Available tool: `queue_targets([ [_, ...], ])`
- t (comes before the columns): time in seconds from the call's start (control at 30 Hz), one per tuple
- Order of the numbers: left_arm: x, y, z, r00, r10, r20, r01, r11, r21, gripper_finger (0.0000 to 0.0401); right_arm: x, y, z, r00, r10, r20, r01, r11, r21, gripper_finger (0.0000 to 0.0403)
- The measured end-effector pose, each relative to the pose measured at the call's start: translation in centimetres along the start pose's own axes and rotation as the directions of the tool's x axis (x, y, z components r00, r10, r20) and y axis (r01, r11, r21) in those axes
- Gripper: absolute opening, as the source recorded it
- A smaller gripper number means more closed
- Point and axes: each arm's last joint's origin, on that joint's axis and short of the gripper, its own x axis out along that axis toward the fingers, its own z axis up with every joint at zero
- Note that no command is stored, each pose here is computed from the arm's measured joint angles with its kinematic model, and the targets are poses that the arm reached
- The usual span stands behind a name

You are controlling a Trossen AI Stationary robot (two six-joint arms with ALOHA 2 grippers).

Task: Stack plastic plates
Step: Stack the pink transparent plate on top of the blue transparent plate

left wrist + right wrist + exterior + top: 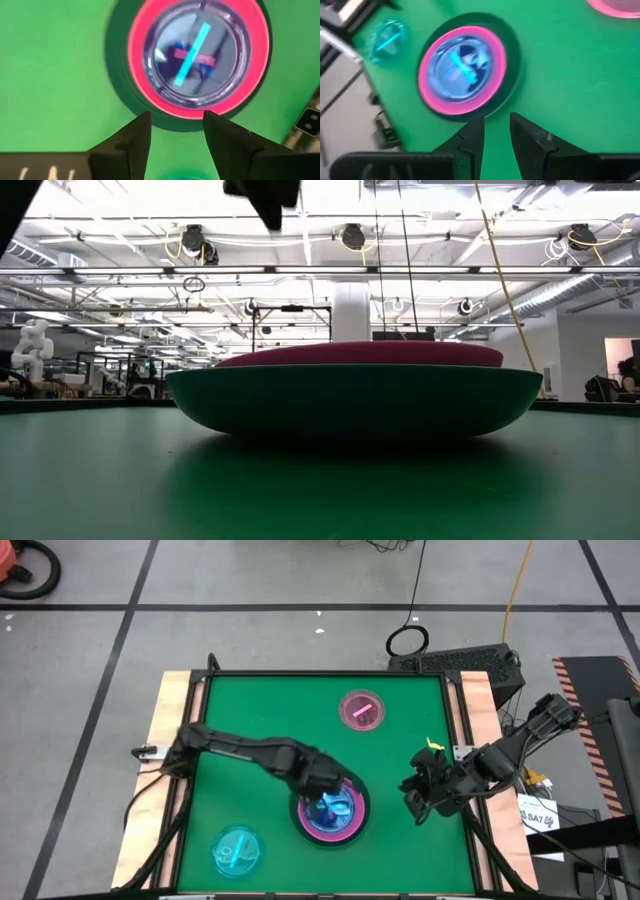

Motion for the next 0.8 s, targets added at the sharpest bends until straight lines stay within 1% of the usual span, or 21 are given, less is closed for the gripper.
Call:
queue_targets([
  [0.07,-1.2,-0.6,-1.2,0.999,0.024,0.045,-0.025,0.999,0.024,0.0186,0.1,-0.5,0.4,0.999,-0.044,0.020,0.044,0.999,0.002,0.0089],
  [0.17,-1.8,-1.2,-2.4,0.998,0.036,0.042,-0.037,0.999,0.035,0.0186,0.3,-1.4,1.3,0.993,-0.111,0.032,0.111,0.994,-0.016,0.0089],
  [0.27,-1.6,-1.6,-2.9,0.998,0.052,0.026,-0.053,0.998,0.038,0.0186,0.7,-2.2,2.8,0.989,-0.146,0.032,0.149,0.983,-0.110,0.0089],
  [0.4,-1.7,-1.7,-3.1,0.999,0.039,0.013,-0.039,0.998,0.040,0.0186,1.5,-3.5,5.3,0.987,-0.163,-0.008,0.156,0.957,-0.244,0.0089],
  [0.47,-1.7,-1.8,-3.3,0.999,0.035,0.009,-0.035,0.998,0.043,0.0186,1.8,-4.3,6.5,0.985,-0.168,-0.033,0.149,0.937,-0.315,0.0089],
  [0.57,-1.9,-1.8,-3.3,1.000,0.029,0.009,-0.029,0.999,0.031,0.0185,2.2,-5.6,8.5,0.987,-0.158,-0.038,0.130,0.907,-0.401,0.0089],
  [0.7,-1.9,-1.6,-3.2,1.000,0.026,0.006,-0.026,1.000,-0.010,0.0166,3.6,-7.9,10.7,0.993,-0.107,-0.039,0.078,0.888,-0.454,0.0089],
  [0.8,-1.9,-1.5,-3.1,1.000,0.027,0.005,-0.027,0.998,-0.051,0.0145,5.3,-9.8,11.6,0.999,-0.021,-0.048,-0.004,0.887,-0.462,0.0089],
])
